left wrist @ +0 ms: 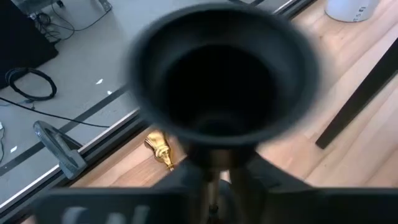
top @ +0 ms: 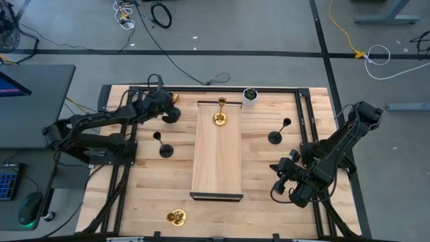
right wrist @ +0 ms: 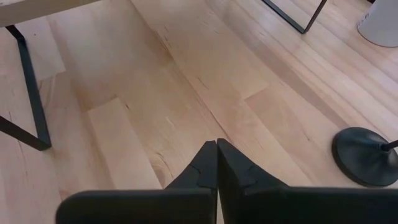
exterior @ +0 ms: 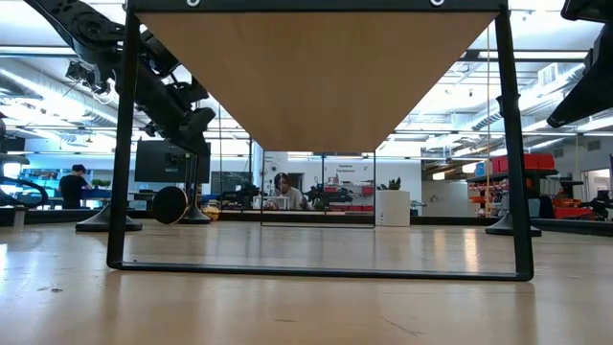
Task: Pick & Place candle stick holders
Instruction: Put the top left black candle holder on the shelf
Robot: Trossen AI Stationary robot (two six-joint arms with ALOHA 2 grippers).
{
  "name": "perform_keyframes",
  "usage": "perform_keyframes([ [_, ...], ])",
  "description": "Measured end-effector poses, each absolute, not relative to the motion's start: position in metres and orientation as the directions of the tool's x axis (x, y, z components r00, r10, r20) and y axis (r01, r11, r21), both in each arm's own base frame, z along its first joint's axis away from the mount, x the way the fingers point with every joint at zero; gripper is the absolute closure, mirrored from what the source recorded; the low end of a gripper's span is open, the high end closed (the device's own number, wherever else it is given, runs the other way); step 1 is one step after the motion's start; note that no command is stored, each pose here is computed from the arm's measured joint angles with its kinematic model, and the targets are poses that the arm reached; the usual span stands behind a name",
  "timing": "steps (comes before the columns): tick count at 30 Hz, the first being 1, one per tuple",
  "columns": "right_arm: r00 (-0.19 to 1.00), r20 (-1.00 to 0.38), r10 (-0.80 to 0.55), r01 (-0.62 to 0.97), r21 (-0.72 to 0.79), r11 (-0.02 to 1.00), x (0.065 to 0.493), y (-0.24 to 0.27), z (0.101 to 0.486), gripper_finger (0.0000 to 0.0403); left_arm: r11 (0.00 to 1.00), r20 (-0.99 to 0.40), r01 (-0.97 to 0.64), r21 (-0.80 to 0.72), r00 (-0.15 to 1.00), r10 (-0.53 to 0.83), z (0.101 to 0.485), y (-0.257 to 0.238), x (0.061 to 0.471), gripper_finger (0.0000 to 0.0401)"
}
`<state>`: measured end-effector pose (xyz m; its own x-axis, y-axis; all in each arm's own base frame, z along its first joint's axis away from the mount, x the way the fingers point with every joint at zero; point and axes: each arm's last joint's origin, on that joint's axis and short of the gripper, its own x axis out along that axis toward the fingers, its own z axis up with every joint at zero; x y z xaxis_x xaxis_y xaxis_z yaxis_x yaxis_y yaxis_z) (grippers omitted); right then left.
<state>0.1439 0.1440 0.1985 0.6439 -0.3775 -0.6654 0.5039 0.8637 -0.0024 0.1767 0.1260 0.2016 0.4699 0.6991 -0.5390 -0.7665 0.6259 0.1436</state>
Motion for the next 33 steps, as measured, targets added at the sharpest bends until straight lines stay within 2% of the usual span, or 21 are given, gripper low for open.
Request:
perform_keyframes([
  [2,0.644,-0.665,-0.378,0.504,-0.002,0.864,0.144,0.144,0.199,0.0403,0.626,-0.539,-0.767,0.14,0.471,0.698,0.202,0.126,0.177,0.0385],
  [12,0.647,-0.665,-0.373,0.504,0.005,0.864,0.144,0.145,0.199,0.0403,0.622,-0.532,-0.772,0.13,0.476,0.701,0.203,0.126,0.177,0.0388],
  [15,0.648,-0.664,-0.372,0.504,0.008,0.864,0.144,0.145,0.199,0.0403,0.641,-0.519,-0.761,0.1,0.51,0.686,0.207,0.124,0.175,0.0388],
  [21,0.651,-0.663,-0.369,0.504,0.014,0.864,0.145,0.145,0.199,0.0403,0.641,-0.463,-0.766,0.054,0.549,0.695,0.223,0.117,0.165,0.0388],
  [28,0.652,-0.663,-0.368,0.503,0.015,0.864,0.145,0.145,0.199,0.0403,0.707,-0.362,-0.705,-0.052,0.673,0.645,0.247,0.103,0.15,0.0388],
  [33,0.652,-0.663,-0.368,0.503,0.015,0.864,0.145,0.145,0.199,0.0403,0.71,-0.321,-0.701,-0.073,0.69,0.649,0.274,0.095,0.138,0.0388],
])
